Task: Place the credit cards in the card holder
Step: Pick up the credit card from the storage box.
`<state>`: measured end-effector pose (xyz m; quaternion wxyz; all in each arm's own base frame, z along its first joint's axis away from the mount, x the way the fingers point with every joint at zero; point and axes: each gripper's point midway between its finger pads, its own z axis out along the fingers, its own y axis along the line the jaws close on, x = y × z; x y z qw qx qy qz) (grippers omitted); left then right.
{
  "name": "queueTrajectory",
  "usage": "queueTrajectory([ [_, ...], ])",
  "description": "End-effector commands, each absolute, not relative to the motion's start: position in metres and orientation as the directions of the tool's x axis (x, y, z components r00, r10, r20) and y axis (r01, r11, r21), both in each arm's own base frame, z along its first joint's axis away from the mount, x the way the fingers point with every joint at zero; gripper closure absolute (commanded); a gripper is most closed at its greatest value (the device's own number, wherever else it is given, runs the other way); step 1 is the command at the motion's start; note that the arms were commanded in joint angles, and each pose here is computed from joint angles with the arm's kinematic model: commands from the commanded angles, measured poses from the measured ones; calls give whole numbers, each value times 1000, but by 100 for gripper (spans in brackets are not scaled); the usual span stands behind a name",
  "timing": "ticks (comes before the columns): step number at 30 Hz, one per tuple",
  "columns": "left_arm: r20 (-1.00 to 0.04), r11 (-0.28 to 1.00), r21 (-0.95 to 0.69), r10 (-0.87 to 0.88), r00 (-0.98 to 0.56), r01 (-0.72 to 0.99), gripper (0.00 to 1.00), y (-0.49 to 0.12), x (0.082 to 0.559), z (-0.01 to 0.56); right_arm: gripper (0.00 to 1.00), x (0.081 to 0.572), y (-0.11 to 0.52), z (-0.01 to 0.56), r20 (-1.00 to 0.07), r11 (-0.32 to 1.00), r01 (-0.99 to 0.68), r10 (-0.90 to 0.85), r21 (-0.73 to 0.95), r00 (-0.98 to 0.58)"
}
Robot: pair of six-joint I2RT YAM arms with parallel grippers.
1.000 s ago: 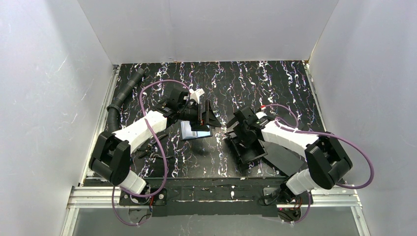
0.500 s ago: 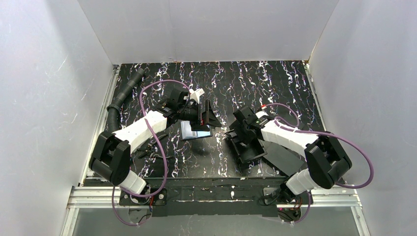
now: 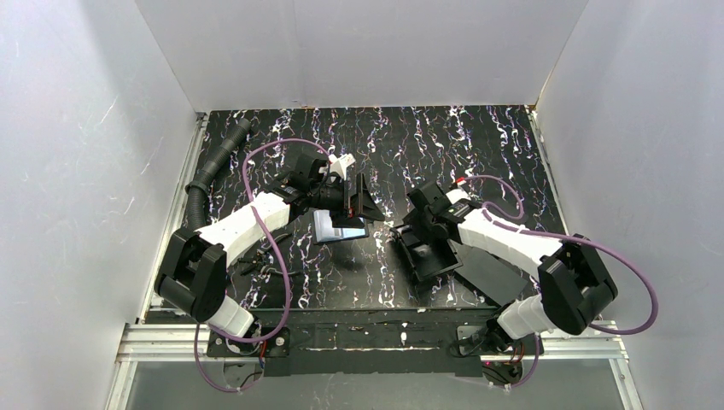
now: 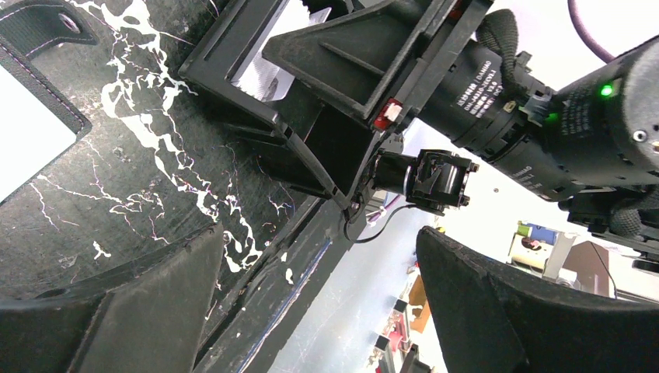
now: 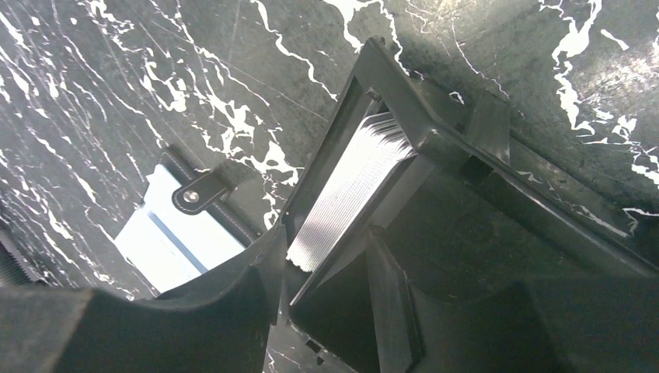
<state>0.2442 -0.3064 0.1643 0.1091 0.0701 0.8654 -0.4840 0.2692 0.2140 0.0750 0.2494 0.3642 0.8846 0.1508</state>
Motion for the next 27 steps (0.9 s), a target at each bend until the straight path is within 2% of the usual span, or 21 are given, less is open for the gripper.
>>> queueTrajectory([
  [1, -260, 503, -829, 40, -965, 244, 7, -307, 237, 166, 51, 285, 212, 109, -379, 666, 543, 742, 512, -553],
  [5, -259, 503, -829, 40, -965, 244, 7, -306, 237, 166, 57, 285, 212, 108, -381, 668, 542, 741, 510, -553],
  [9, -261, 503, -829, 40, -965, 245, 7, -306, 236, 166, 67, 283, 213, 103, -371, 671, 547, 737, 501, -564],
  [17, -258, 500, -831, 41, -965, 243, 7, -306, 235, 167, 80, 279, 212, 103, -352, 652, 565, 754, 505, -555],
  [27, -266, 492, -833, 42, -963, 252, 7, -306, 233, 172, 88, 264, 207, 112, -293, 602, 610, 793, 516, -535],
])
